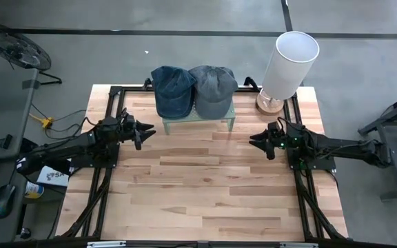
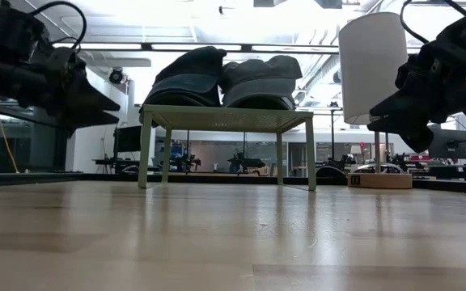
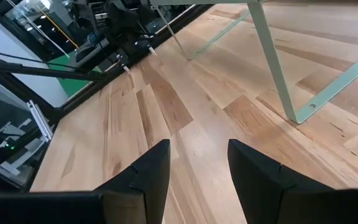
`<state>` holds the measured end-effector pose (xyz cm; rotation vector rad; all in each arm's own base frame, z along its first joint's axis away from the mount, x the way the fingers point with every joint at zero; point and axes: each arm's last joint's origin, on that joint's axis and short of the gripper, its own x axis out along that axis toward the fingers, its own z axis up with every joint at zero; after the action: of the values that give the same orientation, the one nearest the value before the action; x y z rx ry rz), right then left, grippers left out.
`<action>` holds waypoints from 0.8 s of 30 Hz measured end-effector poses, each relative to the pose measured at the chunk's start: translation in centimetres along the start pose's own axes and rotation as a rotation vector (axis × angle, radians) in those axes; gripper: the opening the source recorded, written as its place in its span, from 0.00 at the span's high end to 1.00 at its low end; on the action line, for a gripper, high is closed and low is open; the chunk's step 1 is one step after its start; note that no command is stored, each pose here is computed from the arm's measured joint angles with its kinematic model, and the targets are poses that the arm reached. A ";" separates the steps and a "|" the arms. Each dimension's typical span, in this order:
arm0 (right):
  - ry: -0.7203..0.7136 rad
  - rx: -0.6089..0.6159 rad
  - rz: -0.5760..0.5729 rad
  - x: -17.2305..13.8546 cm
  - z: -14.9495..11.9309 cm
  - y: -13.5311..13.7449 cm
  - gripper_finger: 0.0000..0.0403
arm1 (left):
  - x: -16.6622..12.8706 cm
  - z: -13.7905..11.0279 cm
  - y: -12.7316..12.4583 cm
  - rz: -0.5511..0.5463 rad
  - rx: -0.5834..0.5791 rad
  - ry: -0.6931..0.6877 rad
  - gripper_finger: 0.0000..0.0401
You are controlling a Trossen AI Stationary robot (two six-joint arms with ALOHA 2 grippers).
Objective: Pick & Place hat
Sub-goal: Return to Home Position
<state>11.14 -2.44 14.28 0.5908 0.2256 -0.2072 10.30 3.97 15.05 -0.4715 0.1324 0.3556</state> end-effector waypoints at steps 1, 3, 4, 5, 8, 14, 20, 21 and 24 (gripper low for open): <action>0.000 0.003 0.000 0.0 0.0 0.0 0.62 | 0.0 0.0 0.0 -0.001 -0.001 -0.003 0.56; 0.000 0.002 0.000 0.0 0.0 0.0 0.62 | 0.0 0.0 0.0 0.001 0.003 -0.004 0.56; 0.000 0.002 0.000 0.0 0.0 0.0 0.62 | 0.0 0.0 0.0 0.002 0.003 -0.002 0.56; 0.000 0.002 0.000 0.0 0.0 0.0 0.62 | 0.0 0.0 0.0 0.002 0.003 -0.001 0.56; 0.000 0.002 0.000 0.0 0.0 0.0 0.62 | 0.0 0.0 0.0 0.001 0.004 -0.002 0.56; 0.000 0.002 0.000 0.0 0.0 0.0 0.62 | 0.0 -0.1 0.0 0.002 0.005 0.000 0.56; 0.001 0.002 -0.001 0.0 0.0 0.0 0.62 | 0.0 -0.1 0.0 0.002 0.005 0.001 0.56; 0.001 0.002 -0.001 0.0 0.0 0.0 0.62 | 0.0 -0.1 0.0 0.002 0.005 0.001 0.56; 0.001 0.002 -0.001 0.0 0.0 0.0 0.62 | 0.0 -0.1 0.0 0.002 0.005 0.001 0.56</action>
<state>11.14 -2.44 14.27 0.5926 0.2262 -0.2081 10.29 3.97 14.94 -0.4665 0.1352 0.3571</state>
